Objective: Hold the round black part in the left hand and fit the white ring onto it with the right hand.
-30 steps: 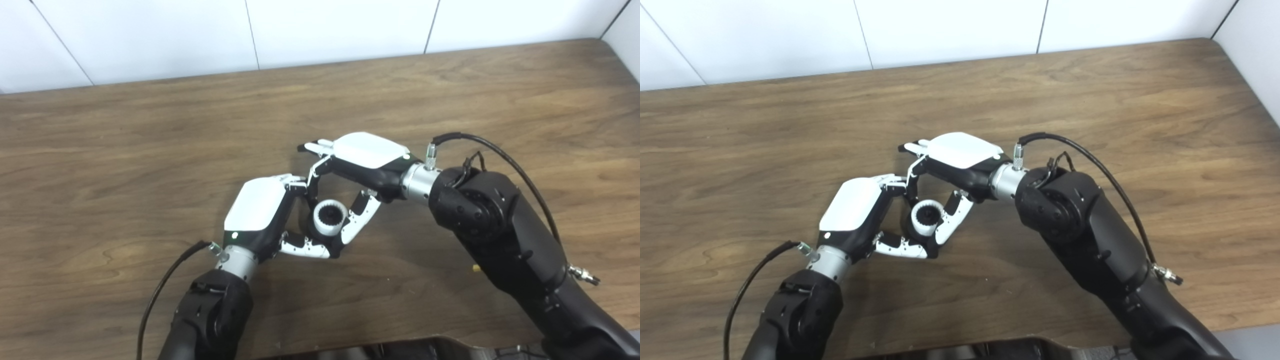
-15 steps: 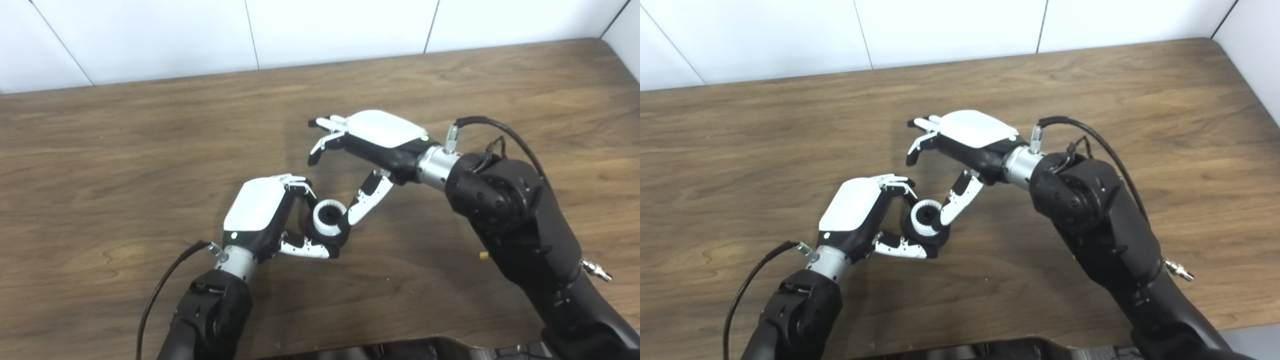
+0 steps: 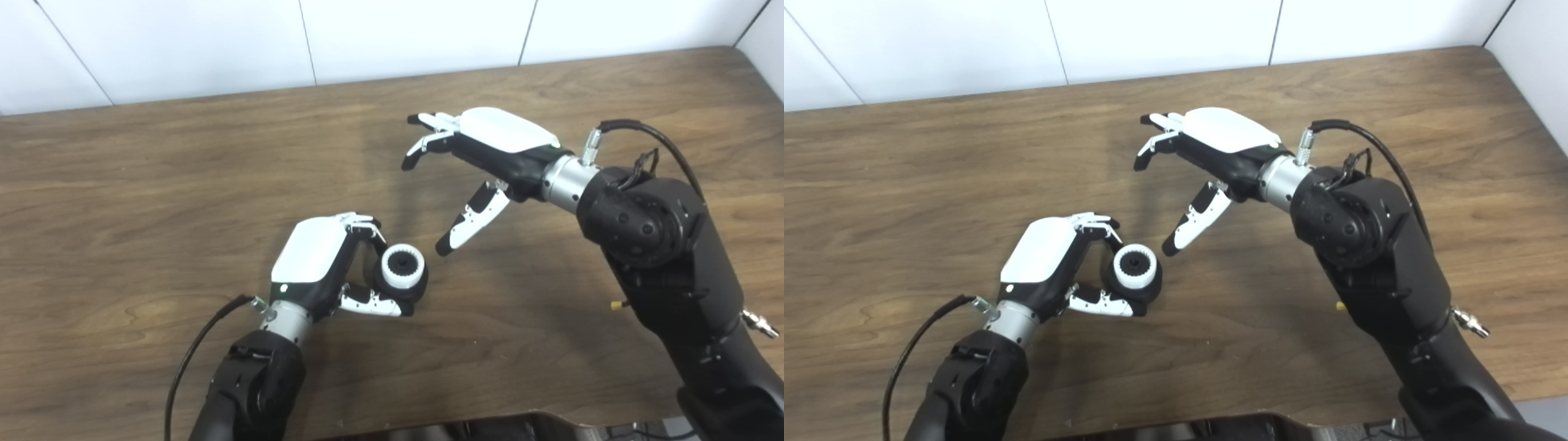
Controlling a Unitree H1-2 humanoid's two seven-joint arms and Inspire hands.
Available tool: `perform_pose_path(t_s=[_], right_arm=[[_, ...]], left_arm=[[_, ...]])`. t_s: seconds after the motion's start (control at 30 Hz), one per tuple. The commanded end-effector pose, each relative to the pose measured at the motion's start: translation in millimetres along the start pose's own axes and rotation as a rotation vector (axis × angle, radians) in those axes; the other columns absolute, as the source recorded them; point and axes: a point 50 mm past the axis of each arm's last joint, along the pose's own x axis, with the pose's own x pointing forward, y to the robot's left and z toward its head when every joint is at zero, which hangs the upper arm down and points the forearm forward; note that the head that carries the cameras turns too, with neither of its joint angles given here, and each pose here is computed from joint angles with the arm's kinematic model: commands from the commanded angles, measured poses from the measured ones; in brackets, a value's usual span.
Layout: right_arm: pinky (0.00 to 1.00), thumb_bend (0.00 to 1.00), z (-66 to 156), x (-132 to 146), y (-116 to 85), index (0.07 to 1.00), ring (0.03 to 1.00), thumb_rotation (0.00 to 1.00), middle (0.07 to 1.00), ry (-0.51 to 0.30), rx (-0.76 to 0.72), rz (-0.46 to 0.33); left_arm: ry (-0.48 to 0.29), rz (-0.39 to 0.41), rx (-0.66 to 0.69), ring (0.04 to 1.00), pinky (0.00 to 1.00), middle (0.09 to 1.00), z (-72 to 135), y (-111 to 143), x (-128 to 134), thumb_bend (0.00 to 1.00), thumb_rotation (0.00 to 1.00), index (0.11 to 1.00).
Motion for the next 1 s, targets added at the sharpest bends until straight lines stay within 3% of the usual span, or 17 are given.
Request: perform_pose_path(t_s=[0.0,0.27,0.3,0.37,0.47,0.77,0.97], right_arm=[[0.99,1.0,4.2,-6.1,-20.3,0.782,1.0,0.35,0.992,-0.025,-0.046,-0.077],[0.96,1.0,2.0,-5.8,-22.2,0.812,1.0,0.39,0.989,-0.019,-0.043,-0.078],[0.96,1.0,1.9,-5.6,-22.2,0.813,1.0,0.39,0.989,-0.018,-0.043,-0.078],[0.97,1.0,1.8,-5.1,-22.4,0.814,1.0,0.39,0.991,-0.012,-0.039,-0.076],[0.97,1.0,1.7,-4.6,-23.0,0.812,1.0,0.39,0.992,-0.005,-0.039,-0.076],[0.97,1.0,1.8,-3.4,-23.5,0.806,1.0,0.39,0.991,-0.004,-0.041,-0.079],[0.97,1.0,1.2,-1.8,-24.0,0.802,1.0,0.4,0.989,-0.005,-0.043,-0.084]], left_arm=[[-0.001,0.009,0.017,0.85,0.86,0.789,-1.5,3.2,1.0,0.52,0.05,0.49],[0.017,-0.012,0.046,0.839,0.85,0.785,-1.7,3.0,2.8,0.52,0.07,0.497],[0.023,-0.019,0.051,0.843,0.85,0.794,-1.6,2.7,3.0,0.65,0.1,0.605],[0.03,-0.029,0.059,0.85,0.84,0.815,-1.4,2.2,3.2,0.77,0.15,0.732],[0.039,-0.043,0.06,0.864,0.86,0.84,-0.9,2.0,3.5,0.83,0.19,0.812],[0.06,-0.075,0.092,0.891,0.88,0.884,0.2,0.8,4.0,0.92,0.25,0.928],[0.066,-0.078,0.094,0.893,0.88,0.887,0.7,2.0,3.9,0.94,0.26,0.932]])
